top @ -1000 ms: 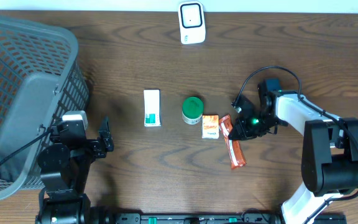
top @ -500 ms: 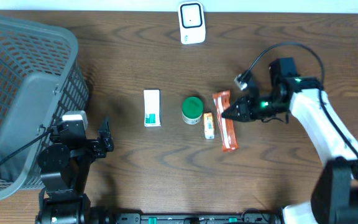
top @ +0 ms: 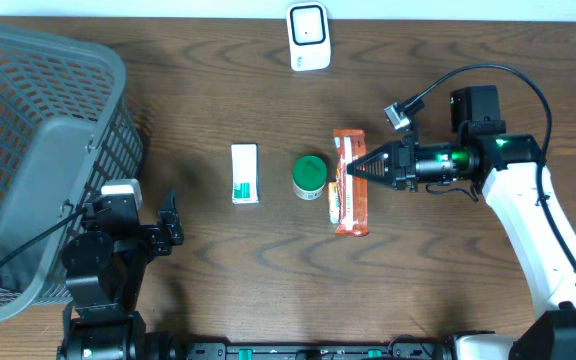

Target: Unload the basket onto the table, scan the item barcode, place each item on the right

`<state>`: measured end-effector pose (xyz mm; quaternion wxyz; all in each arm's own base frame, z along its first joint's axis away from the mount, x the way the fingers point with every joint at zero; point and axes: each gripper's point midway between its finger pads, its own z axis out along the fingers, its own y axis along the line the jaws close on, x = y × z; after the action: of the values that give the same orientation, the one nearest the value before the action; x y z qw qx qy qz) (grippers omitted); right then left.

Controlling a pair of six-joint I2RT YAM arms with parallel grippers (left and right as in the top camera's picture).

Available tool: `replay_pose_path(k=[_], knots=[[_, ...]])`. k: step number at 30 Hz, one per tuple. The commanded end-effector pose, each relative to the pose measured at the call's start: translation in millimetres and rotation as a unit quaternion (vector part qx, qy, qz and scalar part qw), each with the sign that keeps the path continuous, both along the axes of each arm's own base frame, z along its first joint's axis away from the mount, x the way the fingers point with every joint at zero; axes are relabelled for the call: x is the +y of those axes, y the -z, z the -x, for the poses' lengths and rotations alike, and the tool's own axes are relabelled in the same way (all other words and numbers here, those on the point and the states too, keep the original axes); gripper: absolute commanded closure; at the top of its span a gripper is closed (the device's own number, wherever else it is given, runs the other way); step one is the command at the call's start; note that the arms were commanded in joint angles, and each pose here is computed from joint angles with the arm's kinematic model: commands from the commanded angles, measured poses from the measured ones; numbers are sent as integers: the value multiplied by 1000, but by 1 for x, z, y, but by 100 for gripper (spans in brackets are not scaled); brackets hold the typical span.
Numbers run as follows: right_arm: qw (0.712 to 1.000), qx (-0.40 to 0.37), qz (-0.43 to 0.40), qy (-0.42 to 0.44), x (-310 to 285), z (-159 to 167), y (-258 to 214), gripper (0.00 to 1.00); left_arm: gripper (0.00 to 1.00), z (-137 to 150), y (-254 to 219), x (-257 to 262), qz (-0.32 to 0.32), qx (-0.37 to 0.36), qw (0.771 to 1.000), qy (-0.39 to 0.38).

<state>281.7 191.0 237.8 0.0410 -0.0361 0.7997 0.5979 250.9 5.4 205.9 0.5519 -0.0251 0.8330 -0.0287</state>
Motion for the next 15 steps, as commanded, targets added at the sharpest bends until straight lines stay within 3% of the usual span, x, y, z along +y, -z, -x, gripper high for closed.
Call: replay_pose_path(k=[1,15], knots=[[998,8,-54,-17,4,7,-26,99,12,2,4,-2,-4,8,1000,8],[1000,12,-29,-3,2,2,-18,99,12,27,48,-5,7,112,994,9]])
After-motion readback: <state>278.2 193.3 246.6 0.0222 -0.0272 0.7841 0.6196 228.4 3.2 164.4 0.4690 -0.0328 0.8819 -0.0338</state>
